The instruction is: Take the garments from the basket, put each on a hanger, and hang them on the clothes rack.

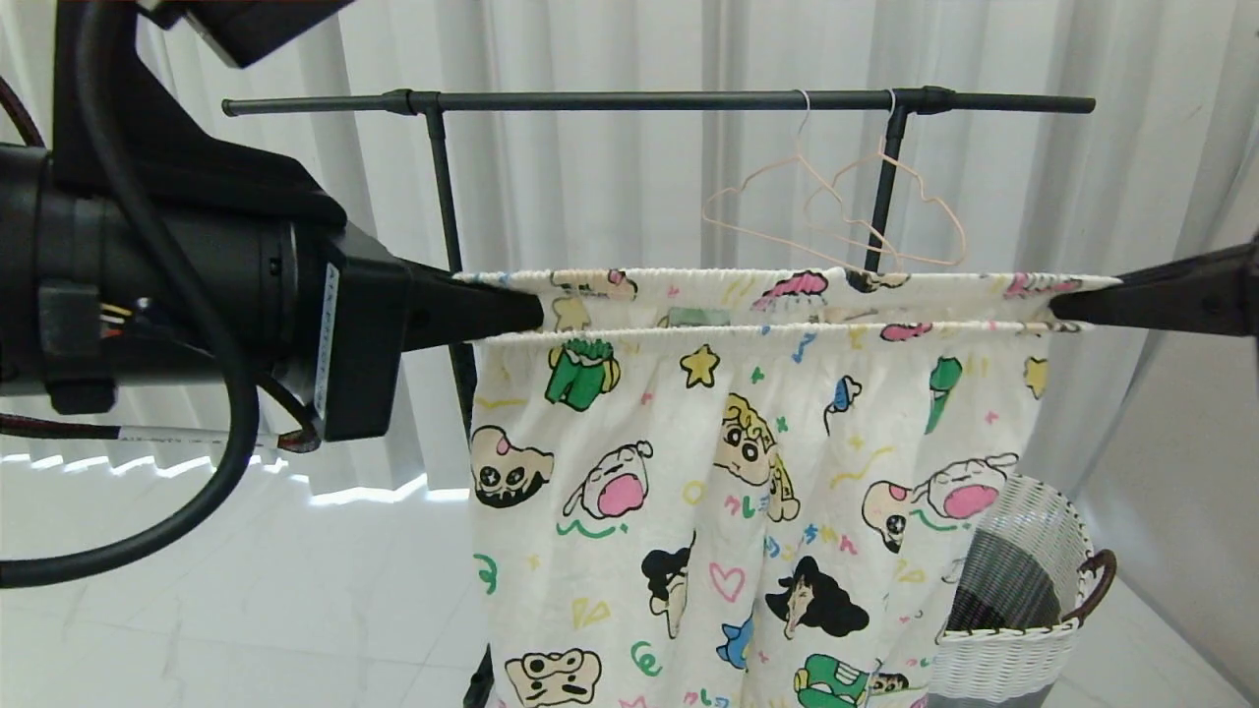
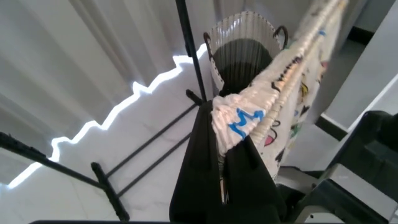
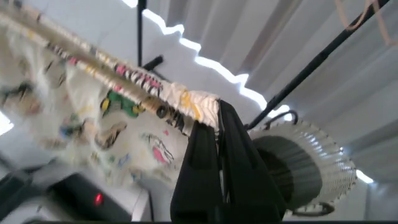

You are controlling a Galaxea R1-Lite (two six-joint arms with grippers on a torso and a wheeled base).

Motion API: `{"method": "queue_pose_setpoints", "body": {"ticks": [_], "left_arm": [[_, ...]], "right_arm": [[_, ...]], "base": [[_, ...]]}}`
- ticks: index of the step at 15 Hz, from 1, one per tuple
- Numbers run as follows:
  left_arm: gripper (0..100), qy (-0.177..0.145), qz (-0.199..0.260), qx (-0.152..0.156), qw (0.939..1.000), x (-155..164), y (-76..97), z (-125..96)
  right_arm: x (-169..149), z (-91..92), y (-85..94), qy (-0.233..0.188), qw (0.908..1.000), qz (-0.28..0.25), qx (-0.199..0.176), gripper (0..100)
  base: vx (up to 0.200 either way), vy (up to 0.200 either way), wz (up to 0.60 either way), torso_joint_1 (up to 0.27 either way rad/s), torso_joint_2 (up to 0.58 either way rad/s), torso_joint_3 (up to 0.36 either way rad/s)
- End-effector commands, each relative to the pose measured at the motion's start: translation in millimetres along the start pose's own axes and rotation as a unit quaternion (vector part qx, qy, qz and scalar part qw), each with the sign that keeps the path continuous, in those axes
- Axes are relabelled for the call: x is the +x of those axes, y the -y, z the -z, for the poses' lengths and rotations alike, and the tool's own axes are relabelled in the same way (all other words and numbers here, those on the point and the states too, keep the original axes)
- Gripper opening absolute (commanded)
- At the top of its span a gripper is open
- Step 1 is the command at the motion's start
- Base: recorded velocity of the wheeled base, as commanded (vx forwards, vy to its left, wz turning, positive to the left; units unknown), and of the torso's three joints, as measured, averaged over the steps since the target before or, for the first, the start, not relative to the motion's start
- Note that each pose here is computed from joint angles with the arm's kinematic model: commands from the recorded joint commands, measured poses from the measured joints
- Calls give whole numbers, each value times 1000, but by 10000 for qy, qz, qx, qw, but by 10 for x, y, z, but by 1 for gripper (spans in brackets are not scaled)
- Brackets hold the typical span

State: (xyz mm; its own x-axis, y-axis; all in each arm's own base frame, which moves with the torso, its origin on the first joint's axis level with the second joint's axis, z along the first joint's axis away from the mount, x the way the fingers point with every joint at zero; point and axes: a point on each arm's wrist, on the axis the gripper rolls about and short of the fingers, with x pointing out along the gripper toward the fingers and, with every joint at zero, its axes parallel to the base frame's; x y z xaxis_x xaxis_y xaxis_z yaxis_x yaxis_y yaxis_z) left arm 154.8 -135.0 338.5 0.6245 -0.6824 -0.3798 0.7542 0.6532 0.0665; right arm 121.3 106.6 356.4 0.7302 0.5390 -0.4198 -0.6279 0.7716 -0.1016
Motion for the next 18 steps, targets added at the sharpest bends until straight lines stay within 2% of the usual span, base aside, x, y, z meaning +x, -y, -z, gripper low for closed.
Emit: {"method": "queue_pose_setpoints", "body": {"ticks": [1, 5, 9, 16, 18], "left_arm": [[0, 130, 22, 66, 9999, 86, 1, -49], [0, 589, 38, 158, 9981, 437, -23, -257], [0, 523, 61, 152, 9985, 565, -36, -274], [0, 470, 68, 146, 9988, 549, -31, -237], [0, 478, 67, 147, 9987, 474, -21, -211]], "right_arm": [[-444, 119, -78, 172, 9981, -570, -149, 0], [-536, 204, -235, 10, 9903, -1313, -461, 0], [-521, 200, -432, -72, 9780, -2006, -559, 0], [-523, 203, -430, -73, 9789, -1968, -548, 0], [-492, 207, -401, -100, 9836, -1734, -491, 0]], "base": [[0, 0, 0, 0, 0, 0], [0, 0, 0, 0, 0, 0], [0, 0, 0, 0, 0, 0], [0, 0, 0, 0, 0, 0], [0, 0, 0, 0, 0, 0]]}}
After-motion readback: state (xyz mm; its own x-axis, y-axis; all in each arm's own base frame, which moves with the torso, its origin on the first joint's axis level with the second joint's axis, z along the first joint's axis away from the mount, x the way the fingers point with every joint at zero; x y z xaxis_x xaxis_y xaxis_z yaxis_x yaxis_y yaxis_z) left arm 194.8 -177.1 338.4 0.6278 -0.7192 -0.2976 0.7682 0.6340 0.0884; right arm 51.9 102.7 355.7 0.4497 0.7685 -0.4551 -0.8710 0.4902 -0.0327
